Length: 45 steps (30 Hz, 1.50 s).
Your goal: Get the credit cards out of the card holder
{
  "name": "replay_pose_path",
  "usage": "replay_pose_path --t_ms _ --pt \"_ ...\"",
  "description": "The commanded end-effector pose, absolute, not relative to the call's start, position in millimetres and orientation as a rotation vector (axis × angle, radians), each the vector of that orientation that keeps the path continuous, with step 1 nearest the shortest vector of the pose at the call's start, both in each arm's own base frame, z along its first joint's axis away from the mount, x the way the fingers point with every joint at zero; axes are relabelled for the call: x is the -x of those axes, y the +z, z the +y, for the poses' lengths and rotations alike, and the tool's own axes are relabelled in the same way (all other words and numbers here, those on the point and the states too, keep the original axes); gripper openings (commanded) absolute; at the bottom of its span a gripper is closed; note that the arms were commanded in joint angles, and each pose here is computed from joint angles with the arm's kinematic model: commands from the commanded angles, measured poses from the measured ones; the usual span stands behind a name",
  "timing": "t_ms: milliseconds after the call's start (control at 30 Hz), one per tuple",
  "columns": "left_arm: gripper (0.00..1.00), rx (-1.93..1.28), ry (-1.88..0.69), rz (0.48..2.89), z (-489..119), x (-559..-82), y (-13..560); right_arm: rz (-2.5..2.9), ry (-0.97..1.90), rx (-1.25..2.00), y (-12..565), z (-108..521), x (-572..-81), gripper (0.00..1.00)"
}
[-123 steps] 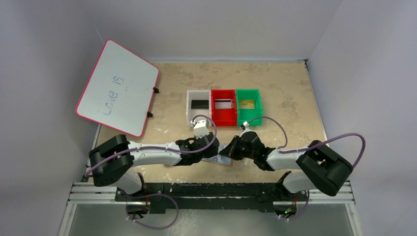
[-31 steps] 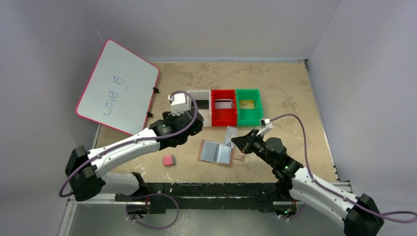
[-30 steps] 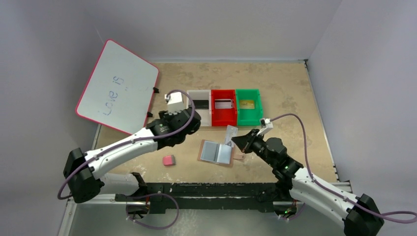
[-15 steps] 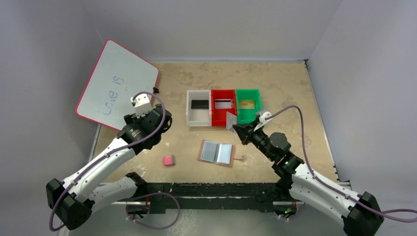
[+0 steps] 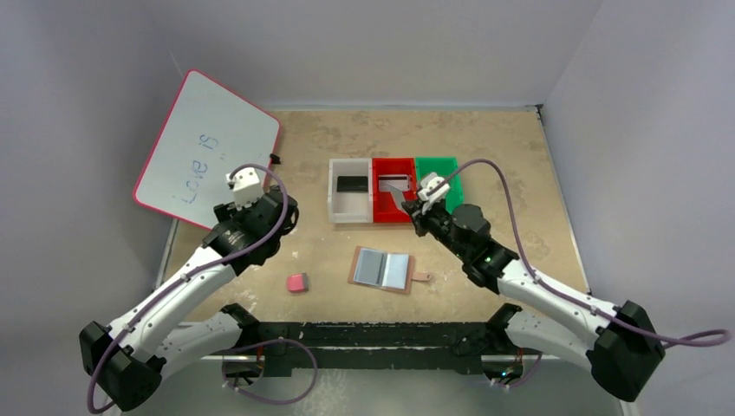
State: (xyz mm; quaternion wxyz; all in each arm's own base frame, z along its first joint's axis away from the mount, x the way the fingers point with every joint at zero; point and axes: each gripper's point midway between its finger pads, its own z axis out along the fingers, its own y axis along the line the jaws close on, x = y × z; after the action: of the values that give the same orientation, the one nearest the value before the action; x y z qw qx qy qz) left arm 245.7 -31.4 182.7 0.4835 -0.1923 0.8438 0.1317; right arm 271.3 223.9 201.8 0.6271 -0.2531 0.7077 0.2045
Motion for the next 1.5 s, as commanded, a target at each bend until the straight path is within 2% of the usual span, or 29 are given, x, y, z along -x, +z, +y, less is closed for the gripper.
replay_pose_path --t_ms 0,633,1467 --pt "0.92 0.505 0.279 1.993 -28.9 -248.2 202.0 1.589 0.303 0.704 214.3 228.0 -296.6 0.00" --pt "0.92 0.537 0.241 1.943 -23.8 -244.1 215.3 1.697 -0.208 1.136 134.8 225.9 -362.2 0.00" --pt "0.91 0.542 0.272 1.943 -19.1 -241.7 212.8 1.613 -0.427 1.363 106.2 223.6 -445.1 0.00"
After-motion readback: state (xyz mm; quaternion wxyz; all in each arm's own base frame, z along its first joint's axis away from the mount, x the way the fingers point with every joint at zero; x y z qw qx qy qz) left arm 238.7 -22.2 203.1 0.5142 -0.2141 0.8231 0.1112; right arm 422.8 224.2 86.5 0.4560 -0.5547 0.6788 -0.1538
